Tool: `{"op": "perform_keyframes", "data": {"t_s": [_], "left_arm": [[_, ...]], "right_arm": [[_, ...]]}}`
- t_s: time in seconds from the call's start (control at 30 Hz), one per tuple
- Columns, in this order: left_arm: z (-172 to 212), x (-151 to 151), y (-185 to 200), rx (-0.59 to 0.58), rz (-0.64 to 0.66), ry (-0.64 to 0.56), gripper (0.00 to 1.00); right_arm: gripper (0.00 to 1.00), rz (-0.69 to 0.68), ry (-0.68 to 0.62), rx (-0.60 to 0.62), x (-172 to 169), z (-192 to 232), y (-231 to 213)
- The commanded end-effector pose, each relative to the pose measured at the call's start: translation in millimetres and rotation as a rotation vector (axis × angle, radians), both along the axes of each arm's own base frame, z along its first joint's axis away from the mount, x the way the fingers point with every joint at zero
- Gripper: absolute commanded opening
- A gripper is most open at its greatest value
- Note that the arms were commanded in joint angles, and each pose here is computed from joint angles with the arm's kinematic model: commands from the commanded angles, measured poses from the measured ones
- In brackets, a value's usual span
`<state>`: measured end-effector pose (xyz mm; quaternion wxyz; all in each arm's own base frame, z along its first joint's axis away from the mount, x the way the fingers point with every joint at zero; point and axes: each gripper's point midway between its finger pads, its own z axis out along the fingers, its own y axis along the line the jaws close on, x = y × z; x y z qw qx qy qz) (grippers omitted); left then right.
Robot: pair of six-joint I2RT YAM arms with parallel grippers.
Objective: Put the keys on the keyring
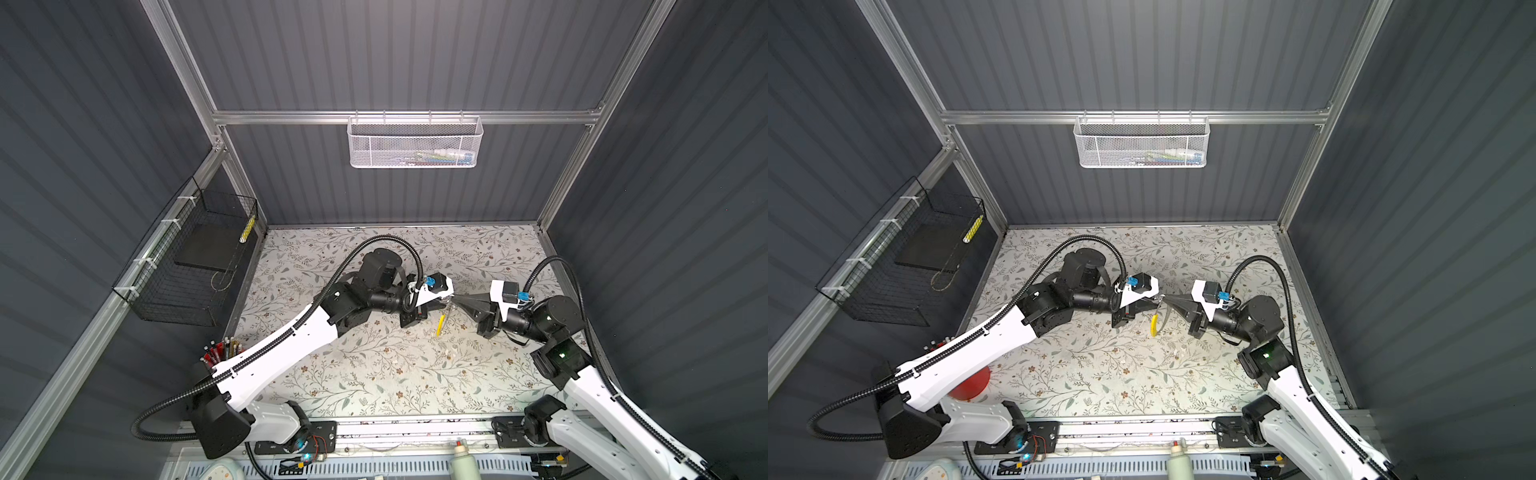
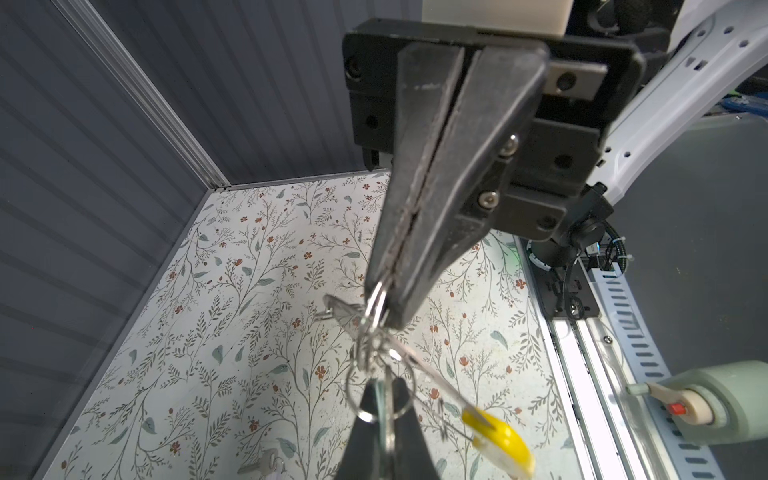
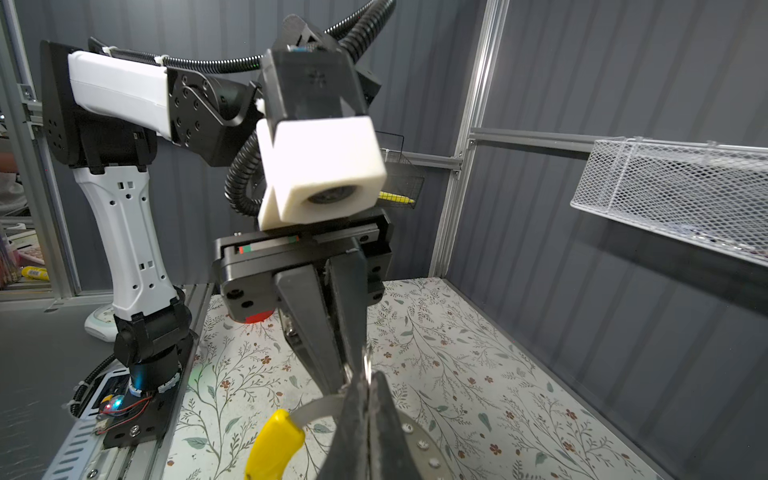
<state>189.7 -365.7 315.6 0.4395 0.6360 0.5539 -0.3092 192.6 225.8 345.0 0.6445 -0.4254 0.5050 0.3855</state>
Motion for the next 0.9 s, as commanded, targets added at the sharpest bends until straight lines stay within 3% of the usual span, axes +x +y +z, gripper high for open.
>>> {"op": "perform_keyframes", "data": {"t_s": [0.0, 0.4, 0.87], "left_arm": [[-4, 1, 8, 0.081, -0.009, -0.032, 0.01], [-5, 4, 9, 0.188, -0.052, -0.062, 0.00], [-7, 21, 20, 0.291, -0.005, -0.168, 0.00]], "right_arm": [[0.00, -0.007, -0.021, -0.019, -2, 0, -2], [0.00, 0.048, 0.005, -0.085, -7, -11, 3], [0.00, 0.018, 0.040, -0.219, -6, -33, -2]]}}
